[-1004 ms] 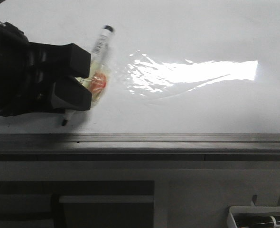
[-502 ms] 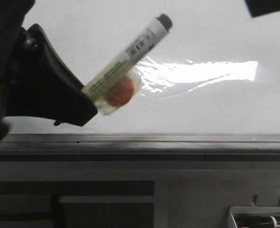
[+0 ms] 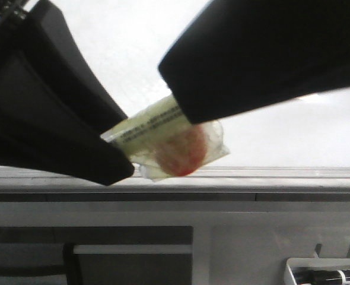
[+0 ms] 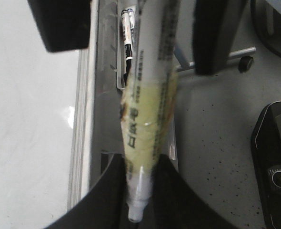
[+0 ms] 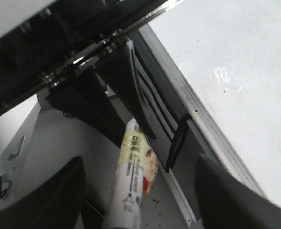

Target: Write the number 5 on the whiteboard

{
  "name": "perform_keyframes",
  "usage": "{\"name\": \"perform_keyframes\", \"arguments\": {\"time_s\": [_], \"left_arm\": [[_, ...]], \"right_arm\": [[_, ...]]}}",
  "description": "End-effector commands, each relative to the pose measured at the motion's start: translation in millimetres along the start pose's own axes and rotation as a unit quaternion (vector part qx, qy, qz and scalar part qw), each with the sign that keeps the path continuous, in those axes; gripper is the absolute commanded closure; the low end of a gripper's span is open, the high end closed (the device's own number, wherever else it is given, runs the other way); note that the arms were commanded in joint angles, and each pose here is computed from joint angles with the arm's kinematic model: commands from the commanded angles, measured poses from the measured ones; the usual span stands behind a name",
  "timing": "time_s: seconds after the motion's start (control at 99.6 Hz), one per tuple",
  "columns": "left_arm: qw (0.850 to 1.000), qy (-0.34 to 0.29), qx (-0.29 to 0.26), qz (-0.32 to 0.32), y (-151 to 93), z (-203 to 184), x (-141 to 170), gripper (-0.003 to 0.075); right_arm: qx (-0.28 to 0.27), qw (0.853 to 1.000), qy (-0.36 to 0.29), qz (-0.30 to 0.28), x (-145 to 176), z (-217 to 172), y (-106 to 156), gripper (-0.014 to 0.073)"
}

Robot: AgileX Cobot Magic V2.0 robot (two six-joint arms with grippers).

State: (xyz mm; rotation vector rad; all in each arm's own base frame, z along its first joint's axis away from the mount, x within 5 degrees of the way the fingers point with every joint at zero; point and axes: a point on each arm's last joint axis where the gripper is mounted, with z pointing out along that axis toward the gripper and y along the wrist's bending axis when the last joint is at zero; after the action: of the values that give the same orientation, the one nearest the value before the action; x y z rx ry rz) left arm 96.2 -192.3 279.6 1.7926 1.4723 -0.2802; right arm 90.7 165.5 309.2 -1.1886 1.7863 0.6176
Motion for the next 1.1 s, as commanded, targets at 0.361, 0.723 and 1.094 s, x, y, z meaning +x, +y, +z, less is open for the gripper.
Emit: {"name": "perform_keyframes", "arguments": {"time_s": [0.361, 0.723, 1.094], "left_arm": [[0.994, -0.090, -0.068, -0.011, 14.7, -16.1, -22.6, 0.0741], [0.993, -0.095, -0.066, -0.021, 14.3, -17.4, -23.1, 0.0734], [0.963, -0.180, -0.113, -0.168, 19.3, -77.8, -19.8, 0.0260]], "right_arm": [[0.017, 0.997, -0.069, 0.000, -21.2, 10.7, -4.4, 0.0209], [0.012, 0.999, -0.037, 0.000, -15.4, 21.3, -4.1, 0.0659], [0.018, 1.000, -0.014, 0.001, -13.1, 10.0, -8.8, 0.0655]]}}
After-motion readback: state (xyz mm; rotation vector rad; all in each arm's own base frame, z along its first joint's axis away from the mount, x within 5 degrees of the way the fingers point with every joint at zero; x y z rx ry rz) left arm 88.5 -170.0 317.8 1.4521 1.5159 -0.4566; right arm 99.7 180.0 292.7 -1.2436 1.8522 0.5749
